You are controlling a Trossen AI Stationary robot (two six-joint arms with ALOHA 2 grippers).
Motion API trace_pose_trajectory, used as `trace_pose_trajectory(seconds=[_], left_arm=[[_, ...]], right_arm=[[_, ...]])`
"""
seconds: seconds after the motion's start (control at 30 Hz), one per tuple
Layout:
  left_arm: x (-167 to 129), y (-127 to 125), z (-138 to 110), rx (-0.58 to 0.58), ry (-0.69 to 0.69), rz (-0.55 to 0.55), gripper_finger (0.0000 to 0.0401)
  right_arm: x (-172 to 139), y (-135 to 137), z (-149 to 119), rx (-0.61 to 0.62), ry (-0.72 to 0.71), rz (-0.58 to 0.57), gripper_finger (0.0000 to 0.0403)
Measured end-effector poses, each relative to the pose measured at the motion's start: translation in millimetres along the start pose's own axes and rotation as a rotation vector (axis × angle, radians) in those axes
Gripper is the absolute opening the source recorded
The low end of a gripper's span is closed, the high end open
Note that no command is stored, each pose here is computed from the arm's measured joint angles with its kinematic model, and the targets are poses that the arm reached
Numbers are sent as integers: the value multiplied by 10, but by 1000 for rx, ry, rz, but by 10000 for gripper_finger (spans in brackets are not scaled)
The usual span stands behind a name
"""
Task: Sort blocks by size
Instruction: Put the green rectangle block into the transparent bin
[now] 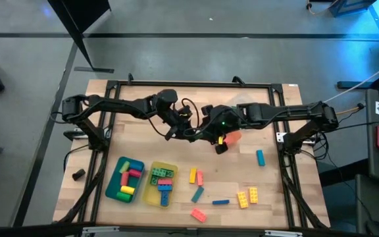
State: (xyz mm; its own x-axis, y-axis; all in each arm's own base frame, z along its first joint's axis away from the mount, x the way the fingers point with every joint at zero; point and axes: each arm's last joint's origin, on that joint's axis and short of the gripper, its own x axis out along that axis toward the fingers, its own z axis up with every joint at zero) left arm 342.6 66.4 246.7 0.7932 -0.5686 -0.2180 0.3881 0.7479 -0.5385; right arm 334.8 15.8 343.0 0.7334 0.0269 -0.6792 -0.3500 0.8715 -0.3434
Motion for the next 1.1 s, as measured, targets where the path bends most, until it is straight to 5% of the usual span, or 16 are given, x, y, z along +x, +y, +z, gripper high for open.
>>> trace_pose_trajectory(seconds=[0.27, 0.47, 0.77, 1.1], left_arm=[[-5, -5, 1, 18, 4, -13, 104], [-4, 0, 0, 41, 0, 5, 114], [25, 7, -3, 85, -26, 117, 197], [-351, 214, 19, -39, -6, 234, 206]], right_arm=[[1, 13, -4, -15, 3, 15, 67], [2, 16, -18, 0, 17, 18, 66], [0, 21, -76, 60, 79, 20, 70], [-83, 63, -366, 65, 484, -161, 82]])
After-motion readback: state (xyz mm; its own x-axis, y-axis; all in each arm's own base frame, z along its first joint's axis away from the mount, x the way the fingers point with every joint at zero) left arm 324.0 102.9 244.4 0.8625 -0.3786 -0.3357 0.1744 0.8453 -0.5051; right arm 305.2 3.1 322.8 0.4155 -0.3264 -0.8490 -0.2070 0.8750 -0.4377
